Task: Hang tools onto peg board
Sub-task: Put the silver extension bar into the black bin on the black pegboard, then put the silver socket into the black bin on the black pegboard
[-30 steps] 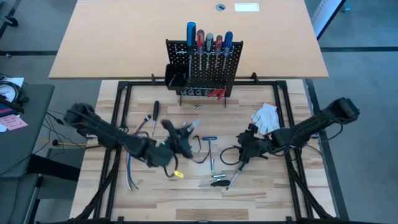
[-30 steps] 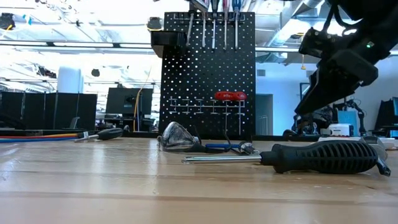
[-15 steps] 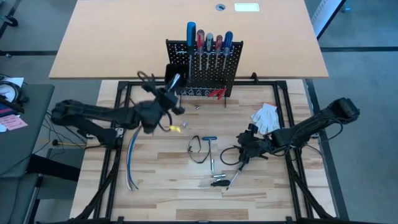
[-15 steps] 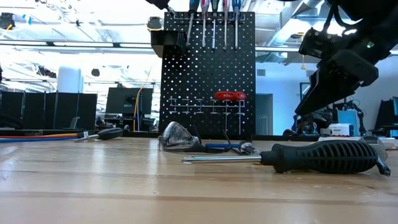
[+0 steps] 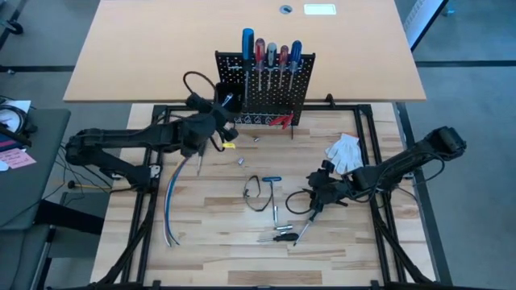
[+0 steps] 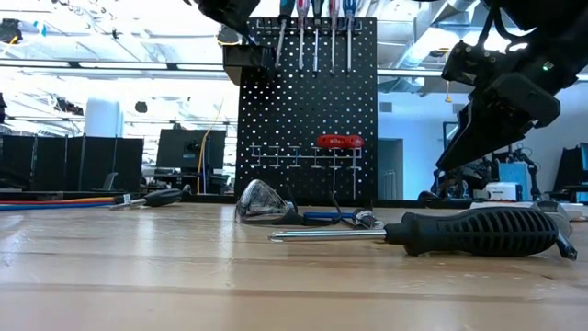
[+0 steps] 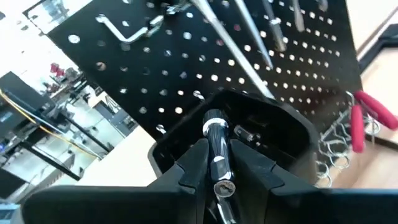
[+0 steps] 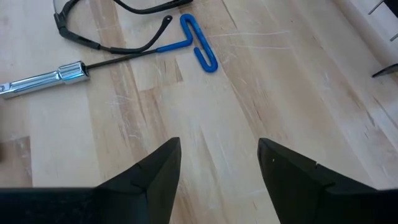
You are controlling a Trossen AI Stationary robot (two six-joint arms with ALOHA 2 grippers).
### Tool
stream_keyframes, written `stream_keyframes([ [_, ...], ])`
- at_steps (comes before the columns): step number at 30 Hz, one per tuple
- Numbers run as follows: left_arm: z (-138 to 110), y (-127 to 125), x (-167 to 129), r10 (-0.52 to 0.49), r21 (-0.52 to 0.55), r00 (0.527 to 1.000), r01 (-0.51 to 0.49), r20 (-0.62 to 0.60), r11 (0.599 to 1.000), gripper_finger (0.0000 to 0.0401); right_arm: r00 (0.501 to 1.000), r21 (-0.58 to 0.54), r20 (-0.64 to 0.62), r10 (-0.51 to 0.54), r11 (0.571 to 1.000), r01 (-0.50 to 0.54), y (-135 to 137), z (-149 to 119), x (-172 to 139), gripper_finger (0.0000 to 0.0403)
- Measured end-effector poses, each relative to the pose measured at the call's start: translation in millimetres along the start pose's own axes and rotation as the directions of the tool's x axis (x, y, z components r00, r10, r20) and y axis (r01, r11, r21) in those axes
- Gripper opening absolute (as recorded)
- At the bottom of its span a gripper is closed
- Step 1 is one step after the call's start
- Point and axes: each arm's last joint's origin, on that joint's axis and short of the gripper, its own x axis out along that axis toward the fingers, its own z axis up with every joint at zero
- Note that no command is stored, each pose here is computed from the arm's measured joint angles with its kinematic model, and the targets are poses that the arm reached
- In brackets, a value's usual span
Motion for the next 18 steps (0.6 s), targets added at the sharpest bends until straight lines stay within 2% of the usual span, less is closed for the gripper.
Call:
stream_keyframes([
  [5, 0, 3, 6, -0.074, -0.018, 0.997, 0.074, 0.009, 0.997, 0.0063, 1.0, 0.0, 0.0, 0.0, 1.0, 0.0, 0, 0, 0, 0.0221],
  [10, -1, 8, 13, -0.068, -0.037, 0.998, 0.068, 0.0, 0.997, 0.007, 1.0, 0.0, -0.001, 0.0, 1.0, 0.0, 0, 0, 0, 0.0221],
  [18, 2, 14, 11, -0.056, -0.046, 0.998, 0.057, 0.021, 0.997, 0.0125, 1.0, -0.001, -0.002, 0.0, 1.0, 0.0, 0, 0, 0, 0.0221],
])
